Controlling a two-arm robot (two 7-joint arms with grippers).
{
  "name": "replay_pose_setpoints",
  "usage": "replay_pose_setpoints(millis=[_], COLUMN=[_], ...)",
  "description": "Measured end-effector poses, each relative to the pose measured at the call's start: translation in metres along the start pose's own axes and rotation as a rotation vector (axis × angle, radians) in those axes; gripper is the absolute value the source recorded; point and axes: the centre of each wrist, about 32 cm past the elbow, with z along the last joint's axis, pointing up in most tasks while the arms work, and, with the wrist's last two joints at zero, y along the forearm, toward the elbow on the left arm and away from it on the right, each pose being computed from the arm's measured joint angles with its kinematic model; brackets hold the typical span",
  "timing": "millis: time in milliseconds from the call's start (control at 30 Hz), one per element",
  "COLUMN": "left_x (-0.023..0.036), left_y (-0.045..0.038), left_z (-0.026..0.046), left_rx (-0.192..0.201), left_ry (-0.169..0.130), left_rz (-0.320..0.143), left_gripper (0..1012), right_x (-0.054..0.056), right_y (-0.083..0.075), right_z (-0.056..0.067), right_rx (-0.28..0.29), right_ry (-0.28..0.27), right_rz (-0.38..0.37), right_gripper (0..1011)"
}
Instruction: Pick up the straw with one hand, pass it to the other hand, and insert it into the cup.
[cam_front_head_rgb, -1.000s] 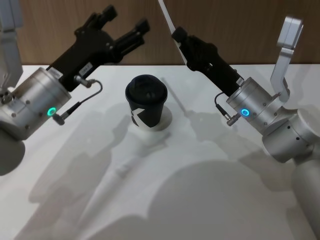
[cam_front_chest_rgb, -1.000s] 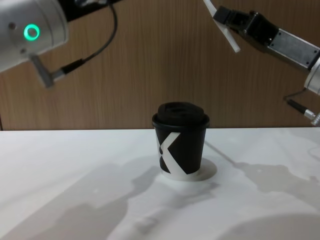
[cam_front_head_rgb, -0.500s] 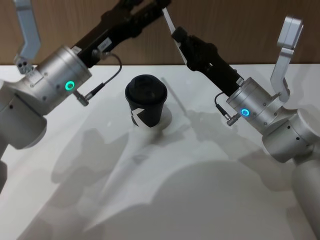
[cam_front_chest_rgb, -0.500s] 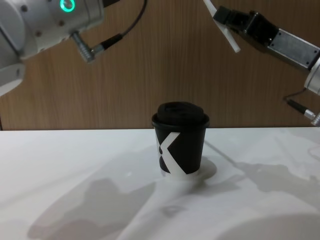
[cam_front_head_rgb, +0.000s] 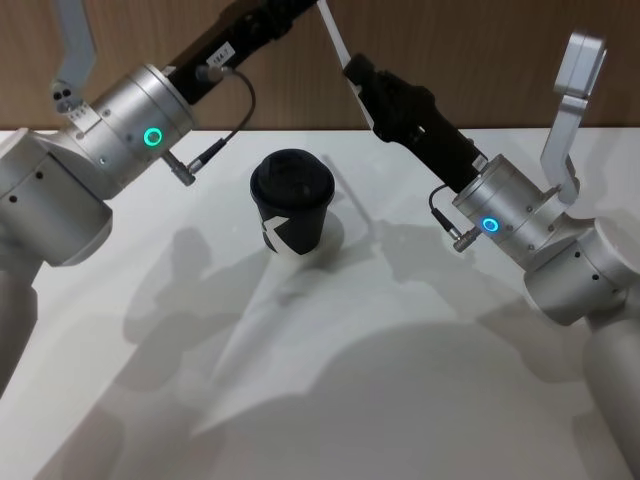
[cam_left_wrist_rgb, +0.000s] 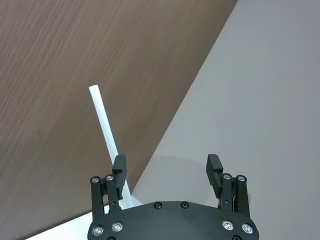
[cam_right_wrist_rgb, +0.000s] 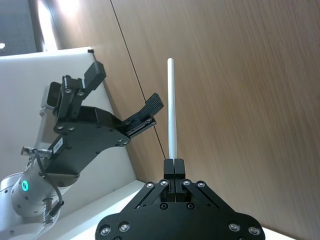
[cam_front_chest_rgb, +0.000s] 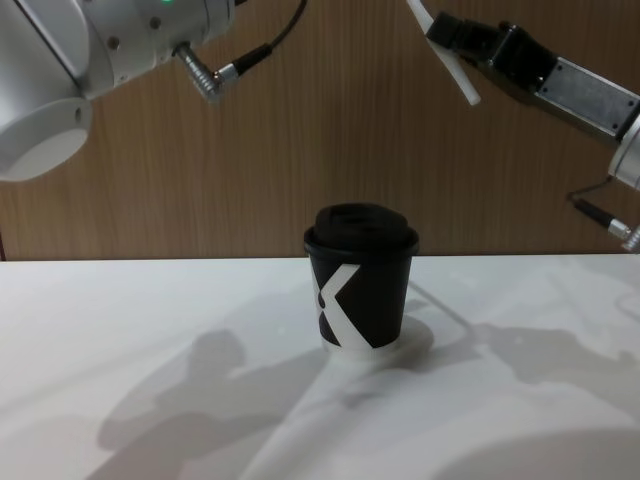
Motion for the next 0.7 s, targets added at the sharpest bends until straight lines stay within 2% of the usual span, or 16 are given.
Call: replay_pose_setpoints(millis=[233,700], left_x=[0.0063,0.0139], left_y=[-0.0042,-0.0092], left_z=[0.0017,0.0024], left_rx=[-0.005,-0.004], left_ry=[0.028,0.054], left_rz=[0.007,0.015], left_gripper=[1003,1003], right_x=[0.0,0.0], right_y=[0.0,0.0], right_z=[0.0,0.0], right_rx=[0.0,0.0], right_ry=[0.0,0.0], right_rz=[0.0,0.0], right_gripper=[7,7])
